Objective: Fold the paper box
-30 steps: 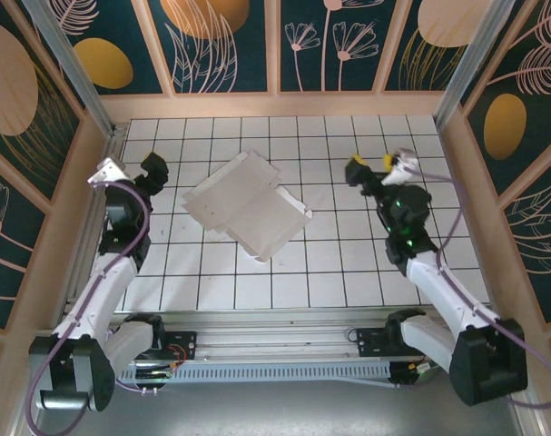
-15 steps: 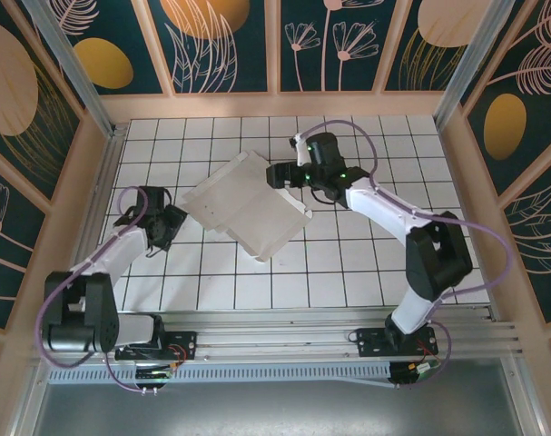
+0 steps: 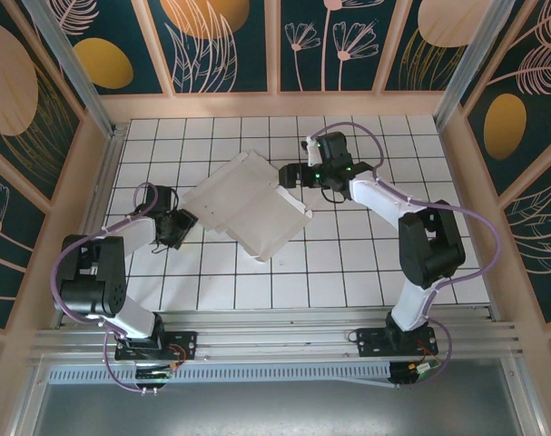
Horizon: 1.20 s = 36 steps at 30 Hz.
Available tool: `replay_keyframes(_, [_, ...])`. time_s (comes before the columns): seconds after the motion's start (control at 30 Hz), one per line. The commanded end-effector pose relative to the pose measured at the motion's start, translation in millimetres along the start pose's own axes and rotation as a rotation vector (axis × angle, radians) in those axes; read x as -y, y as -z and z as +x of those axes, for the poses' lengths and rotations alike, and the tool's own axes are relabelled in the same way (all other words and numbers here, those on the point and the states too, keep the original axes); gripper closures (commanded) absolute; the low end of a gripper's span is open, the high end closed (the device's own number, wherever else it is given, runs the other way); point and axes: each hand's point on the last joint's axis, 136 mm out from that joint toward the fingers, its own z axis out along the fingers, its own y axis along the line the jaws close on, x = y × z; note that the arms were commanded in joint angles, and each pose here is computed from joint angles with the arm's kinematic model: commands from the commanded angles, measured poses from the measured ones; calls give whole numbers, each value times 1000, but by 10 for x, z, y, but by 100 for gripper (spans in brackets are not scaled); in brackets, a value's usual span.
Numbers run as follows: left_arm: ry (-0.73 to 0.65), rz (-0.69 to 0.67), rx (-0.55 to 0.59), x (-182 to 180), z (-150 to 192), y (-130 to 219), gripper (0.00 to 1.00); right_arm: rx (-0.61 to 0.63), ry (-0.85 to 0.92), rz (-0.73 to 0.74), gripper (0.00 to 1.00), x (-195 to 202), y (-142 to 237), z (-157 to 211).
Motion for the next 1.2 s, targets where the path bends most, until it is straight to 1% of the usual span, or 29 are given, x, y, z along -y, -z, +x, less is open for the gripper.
replay_keyframes(0.0, [-179, 383, -40, 877, 72, -41, 43, -1, -14, -27, 5, -18, -48, -24])
replay_keyframes(0.07, [-185, 381, -9, 876, 51, 62, 40, -7, -18, -26, 5, -13, -71, -30])
replay_keyframes(0.17, [-156, 323, 55, 749, -7, 221, 38, -1, -25, -36, 5, -42, -74, -66])
replay_keyframes(0.23, [-145, 306, 69, 699, -7, 289, 30, 8, -27, -42, 5, -56, -68, -90])
replay_keyframes(0.33, [-143, 258, 55, 668, -18, 265, 23, 15, -27, -43, 5, -65, -55, -108])
replay_keyframes(0.47, [-113, 154, 107, 536, -157, 186, 17, 19, -27, -40, 5, -79, -7, -120])
replay_keyframes(0.57, [-125, 172, 107, 605, -190, 122, 16, 27, -24, -36, 5, -83, 56, -103])
replay_keyframes(0.63, [-146, 235, 74, 749, -160, 66, 21, 40, -23, -36, 5, -89, 98, -104])
replay_keyframes(0.7, [-149, 269, 55, 823, -149, 4, 25, 43, -23, -31, 5, -88, 119, -102])
replay_keyframes(0.83, [-143, 270, 47, 839, -165, -85, 30, 51, -23, -19, 5, -75, 170, -118])
replay_keyframes(0.93, [-156, 289, 40, 882, -163, -116, 39, 63, -20, -19, 5, -69, 192, -137])
replay_keyframes(1.03, [-198, 334, 30, 967, -145, -129, 53, 71, -43, -27, 5, 0, 189, -171])
replay_keyframes(1.07, [-233, 362, 33, 1027, -141, -107, 61, 72, -56, -37, 5, 43, 184, -191])
replay_keyframes(1.1, [-266, 352, 29, 1000, -137, -192, 67, 75, -69, -43, 5, 100, 187, -217])
replay_keyframes(1.17, [-347, 347, 48, 1041, -177, -199, 78, 80, -86, -36, 5, 253, 181, -278])
